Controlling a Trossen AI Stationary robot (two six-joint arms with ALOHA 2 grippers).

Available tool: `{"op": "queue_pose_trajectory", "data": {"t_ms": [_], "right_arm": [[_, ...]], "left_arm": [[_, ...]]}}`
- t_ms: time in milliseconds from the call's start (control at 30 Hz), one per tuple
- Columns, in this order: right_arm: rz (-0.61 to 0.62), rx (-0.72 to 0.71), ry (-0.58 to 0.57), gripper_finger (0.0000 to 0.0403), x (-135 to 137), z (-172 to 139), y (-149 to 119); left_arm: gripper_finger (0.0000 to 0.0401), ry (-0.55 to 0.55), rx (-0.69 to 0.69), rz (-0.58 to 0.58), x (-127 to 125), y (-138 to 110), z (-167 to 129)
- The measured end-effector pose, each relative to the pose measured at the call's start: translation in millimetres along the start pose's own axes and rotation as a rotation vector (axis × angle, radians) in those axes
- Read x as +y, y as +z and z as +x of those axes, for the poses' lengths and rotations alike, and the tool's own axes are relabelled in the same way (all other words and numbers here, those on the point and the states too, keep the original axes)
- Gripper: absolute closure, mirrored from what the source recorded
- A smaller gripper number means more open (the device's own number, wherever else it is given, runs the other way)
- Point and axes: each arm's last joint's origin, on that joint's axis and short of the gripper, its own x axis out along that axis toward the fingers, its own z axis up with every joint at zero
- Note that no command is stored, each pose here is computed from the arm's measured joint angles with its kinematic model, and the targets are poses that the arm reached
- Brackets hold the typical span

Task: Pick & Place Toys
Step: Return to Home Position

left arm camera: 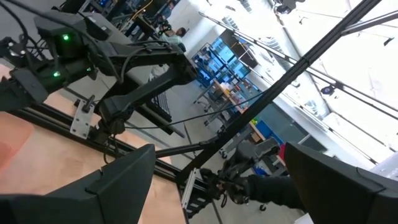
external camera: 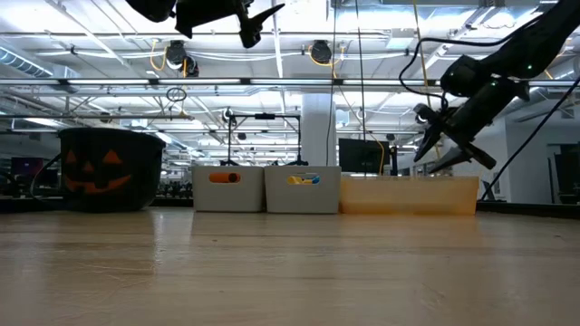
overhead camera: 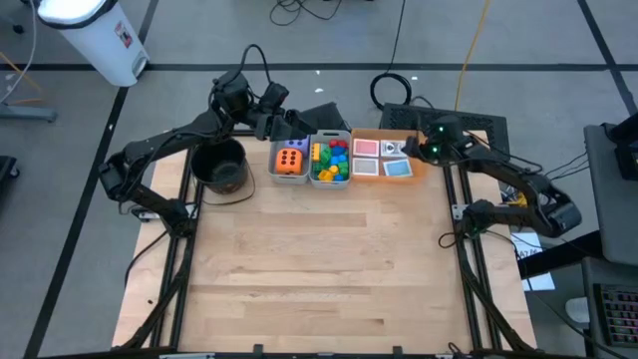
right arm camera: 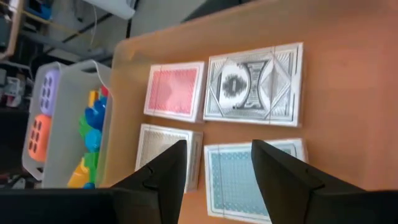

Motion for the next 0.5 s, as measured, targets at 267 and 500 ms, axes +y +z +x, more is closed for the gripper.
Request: {"op": "queue_pose_trajectory", "data": {"t_ms": [267,500], "right_arm": [[-0.034,-0.080,0.090,0.0229,9,-14,6],[-0.107,-0.263,0.432,0.0238,40,-40,23]], "left_arm": [[0.0041,0.003,-0.004,0.022,1,1,-1],[0.0041,0.085,-0.108,0.100,-9,13,-25]]}}
